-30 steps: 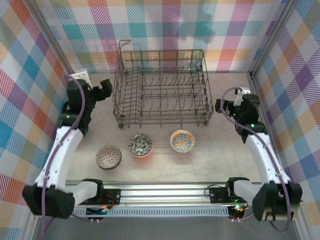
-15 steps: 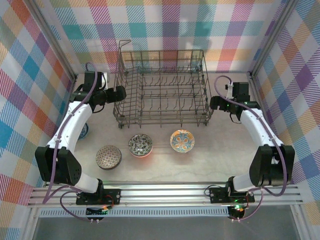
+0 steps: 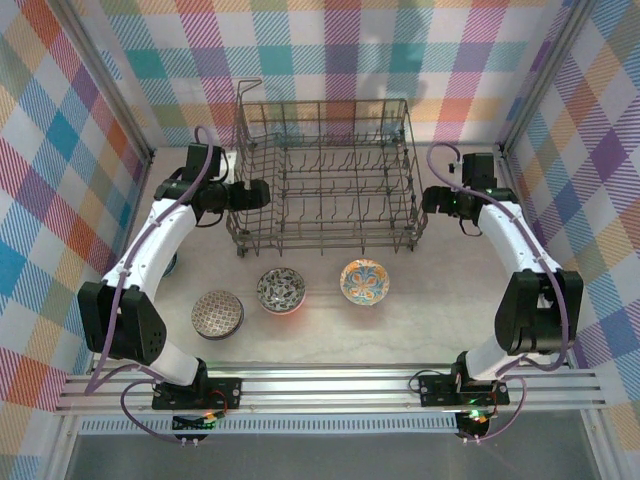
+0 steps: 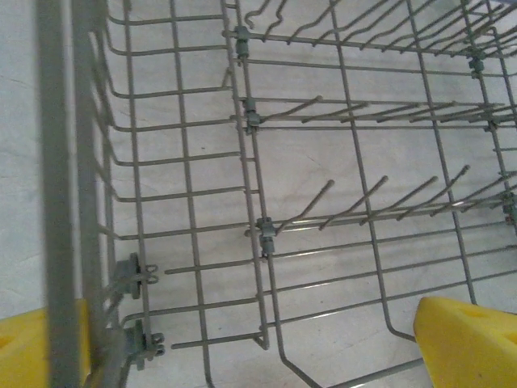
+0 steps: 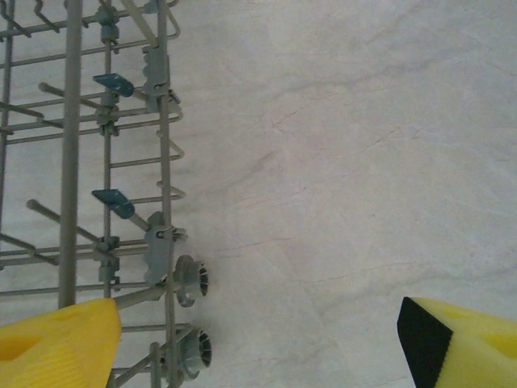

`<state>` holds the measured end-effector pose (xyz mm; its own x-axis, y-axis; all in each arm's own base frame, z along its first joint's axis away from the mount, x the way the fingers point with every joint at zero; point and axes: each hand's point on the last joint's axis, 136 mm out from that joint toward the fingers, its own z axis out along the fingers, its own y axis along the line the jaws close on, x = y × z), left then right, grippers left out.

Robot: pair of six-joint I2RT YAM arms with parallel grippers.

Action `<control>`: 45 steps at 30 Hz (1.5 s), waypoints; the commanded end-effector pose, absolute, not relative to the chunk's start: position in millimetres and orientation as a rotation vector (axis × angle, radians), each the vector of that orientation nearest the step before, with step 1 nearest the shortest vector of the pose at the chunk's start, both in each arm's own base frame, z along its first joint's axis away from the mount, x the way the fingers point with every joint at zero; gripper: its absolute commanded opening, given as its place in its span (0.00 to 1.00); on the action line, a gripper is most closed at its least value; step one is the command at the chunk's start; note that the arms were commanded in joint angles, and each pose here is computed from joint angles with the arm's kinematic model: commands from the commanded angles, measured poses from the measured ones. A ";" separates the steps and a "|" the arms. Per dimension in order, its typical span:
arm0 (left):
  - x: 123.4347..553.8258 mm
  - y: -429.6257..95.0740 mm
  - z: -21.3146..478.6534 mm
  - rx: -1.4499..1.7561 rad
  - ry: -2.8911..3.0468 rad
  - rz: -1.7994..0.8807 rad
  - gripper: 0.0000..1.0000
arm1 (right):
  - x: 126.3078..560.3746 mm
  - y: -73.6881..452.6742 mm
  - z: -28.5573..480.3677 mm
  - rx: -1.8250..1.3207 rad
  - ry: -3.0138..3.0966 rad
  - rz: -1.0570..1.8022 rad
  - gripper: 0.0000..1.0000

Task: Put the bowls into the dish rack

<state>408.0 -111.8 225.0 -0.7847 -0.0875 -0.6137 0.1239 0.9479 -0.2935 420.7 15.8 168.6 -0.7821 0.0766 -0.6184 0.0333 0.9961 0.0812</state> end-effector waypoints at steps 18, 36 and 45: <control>391.2 -161.9 223.7 0.176 2.492 -0.514 0.99 | 439.3 57.3 181.9 -0.095 2.467 0.181 0.91; 391.4 -159.2 226.3 0.146 2.494 -0.476 0.99 | 434.7 -18.8 145.1 0.213 2.537 -0.142 0.80; 384.6 -186.4 216.8 0.197 2.510 -0.540 0.98 | 418.7 -58.2 141.5 0.343 2.534 -0.162 0.77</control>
